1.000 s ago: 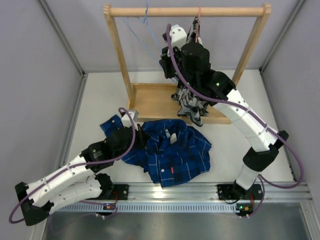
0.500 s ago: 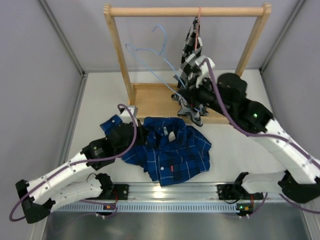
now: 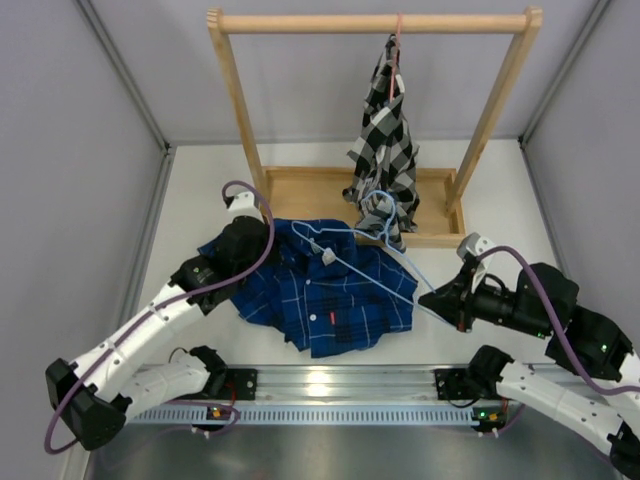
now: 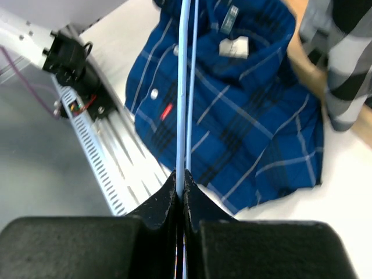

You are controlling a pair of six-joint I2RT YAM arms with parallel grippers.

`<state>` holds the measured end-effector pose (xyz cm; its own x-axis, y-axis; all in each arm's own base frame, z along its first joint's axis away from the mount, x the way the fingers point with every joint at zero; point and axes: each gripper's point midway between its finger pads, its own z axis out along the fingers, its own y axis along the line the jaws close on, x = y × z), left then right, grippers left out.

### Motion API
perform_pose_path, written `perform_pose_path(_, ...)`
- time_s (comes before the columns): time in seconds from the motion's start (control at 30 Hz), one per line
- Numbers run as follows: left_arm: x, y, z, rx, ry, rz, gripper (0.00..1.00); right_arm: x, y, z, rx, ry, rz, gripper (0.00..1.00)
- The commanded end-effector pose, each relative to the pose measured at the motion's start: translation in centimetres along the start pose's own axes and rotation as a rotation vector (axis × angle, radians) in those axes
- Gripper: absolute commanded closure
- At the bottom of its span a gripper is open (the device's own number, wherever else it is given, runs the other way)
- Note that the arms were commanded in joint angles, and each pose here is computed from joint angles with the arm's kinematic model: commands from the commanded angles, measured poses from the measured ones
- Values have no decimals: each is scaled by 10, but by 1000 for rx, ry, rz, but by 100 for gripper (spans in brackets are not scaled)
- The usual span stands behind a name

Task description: Place the shirt on the hanger

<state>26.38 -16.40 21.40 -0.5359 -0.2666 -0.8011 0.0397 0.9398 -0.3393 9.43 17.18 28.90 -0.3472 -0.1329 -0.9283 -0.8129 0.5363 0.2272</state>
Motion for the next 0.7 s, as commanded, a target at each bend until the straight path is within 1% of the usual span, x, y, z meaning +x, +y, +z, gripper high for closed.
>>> perform_pose_path(0.0, -33, -20, -9, 83, -57, -45, 100, 22, 15, -13, -74, 52, 65, 100)
perform_pose_path(0.03, -34, -24, -9, 99, -55, -44, 100, 27, 16, -12, -80, 60, 70, 100)
perform_pose_path(0.17, -26, -56, -18, 287, -2, -36, 100, 35, 15, -6, -81, 64, 103, 100)
perform_pose_path(0.33, -24, -64, -25, 348, 2, -33, 100, 48, 2, 15, -30, 122, 125, 100)
perform_pose_path(0.43, -23, -79, -36, 434, 35, -15, 100, 44, 0, 30, -23, 107, 144, 100)
perform_pose_path(0.47, -22, -87, -41, 482, 50, 5, 100, 43, 0, 36, -29, 111, 153, 100)
perform_pose_path(0.5, -14, -100, -48, 565, 108, 28, 100, 33, 4, 41, -56, 73, 146, 100)
perform_pose_path(0.53, -13, -110, -56, 625, 134, 48, 100, 31, 12, 46, -107, 76, 144, 100)
perform_pose_path(0.57, -20, -122, -68, 698, 137, 81, 100, 30, 15, 53, -135, 86, 128, 100)
perform_pose_path(0.63, -16, -142, -92, 840, 197, 132, 100, 15, 28, 59, -223, 56, 86, 100)
perform_pose_path(0.67, -33, -151, -107, 882, 154, 178, 100, 14, 27, 66, -227, 68, 65, 100)
